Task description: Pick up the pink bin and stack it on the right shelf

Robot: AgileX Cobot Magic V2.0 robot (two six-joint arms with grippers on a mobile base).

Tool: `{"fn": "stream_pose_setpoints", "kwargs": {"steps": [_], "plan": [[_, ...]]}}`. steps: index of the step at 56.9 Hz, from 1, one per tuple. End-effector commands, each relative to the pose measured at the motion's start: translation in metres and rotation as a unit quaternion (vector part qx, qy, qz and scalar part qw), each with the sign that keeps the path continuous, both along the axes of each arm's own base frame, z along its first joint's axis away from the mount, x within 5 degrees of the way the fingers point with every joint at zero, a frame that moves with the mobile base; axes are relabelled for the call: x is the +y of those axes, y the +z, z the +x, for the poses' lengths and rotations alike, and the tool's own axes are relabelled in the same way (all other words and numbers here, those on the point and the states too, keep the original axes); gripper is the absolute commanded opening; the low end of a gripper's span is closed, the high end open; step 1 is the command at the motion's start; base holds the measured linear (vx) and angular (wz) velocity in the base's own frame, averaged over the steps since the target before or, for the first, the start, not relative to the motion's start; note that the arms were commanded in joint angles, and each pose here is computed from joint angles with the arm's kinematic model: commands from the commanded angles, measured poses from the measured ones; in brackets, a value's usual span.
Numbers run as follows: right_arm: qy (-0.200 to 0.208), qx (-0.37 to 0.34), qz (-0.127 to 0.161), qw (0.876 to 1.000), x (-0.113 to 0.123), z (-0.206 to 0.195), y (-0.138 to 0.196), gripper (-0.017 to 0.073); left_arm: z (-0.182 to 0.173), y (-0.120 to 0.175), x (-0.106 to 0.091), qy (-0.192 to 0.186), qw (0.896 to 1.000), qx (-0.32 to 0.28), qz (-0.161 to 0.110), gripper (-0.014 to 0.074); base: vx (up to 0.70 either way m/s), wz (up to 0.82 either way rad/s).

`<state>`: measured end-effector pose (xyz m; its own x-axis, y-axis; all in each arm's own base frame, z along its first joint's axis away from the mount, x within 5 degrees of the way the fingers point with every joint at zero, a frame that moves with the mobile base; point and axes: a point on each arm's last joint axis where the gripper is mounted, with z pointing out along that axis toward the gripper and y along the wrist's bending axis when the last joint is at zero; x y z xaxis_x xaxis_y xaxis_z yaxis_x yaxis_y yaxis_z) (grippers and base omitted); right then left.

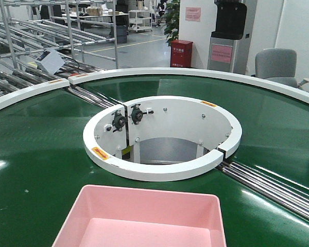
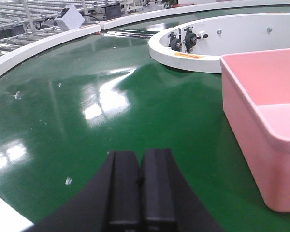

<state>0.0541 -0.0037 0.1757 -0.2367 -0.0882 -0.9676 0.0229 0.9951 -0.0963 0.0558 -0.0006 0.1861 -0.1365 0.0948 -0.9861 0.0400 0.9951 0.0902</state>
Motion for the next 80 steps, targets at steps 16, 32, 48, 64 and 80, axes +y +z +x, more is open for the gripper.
{"fn": "stream_pose_setpoints", "kwargs": {"steps": [16, 32, 48, 64, 80], "plan": [[0.003, -0.046, -0.01, 0.999, 0.0, 0.001, 0.008, -0.0011, 0.0, 0.008, -0.001, -0.005, 0.998, -0.059, -0.007, -0.0008, 0.0, 0.0], [0.003, -0.046, -0.024, 0.999, 0.0, 0.001, 0.008, -0.0011, 0.0, 0.008, -0.001, -0.005, 0.998, -0.063, -0.021, -0.0008, 0.0, 0.0], [0.015, -0.14, -0.024, 0.99, 0.002, 0.002, 0.025, -0.0011, 0.0, 0.012, -0.002, -0.007, 0.996, -0.084, -0.031, -0.0008, 0.0, 0.0], [0.029, -0.288, -0.006, 0.957, 0.006, -0.005, 0.057, -0.0011, -0.006, 0.047, -0.004, -0.027, 0.974, -0.22, -0.049, -0.0008, 0.0, 0.0], [0.017, -0.282, 0.017, 0.959, 0.003, -0.01, 0.155, -0.0009, -0.028, 0.169, -0.001, -0.012, 0.962, -0.271, -0.019, -0.0005, 0.0, 0.0]]}}
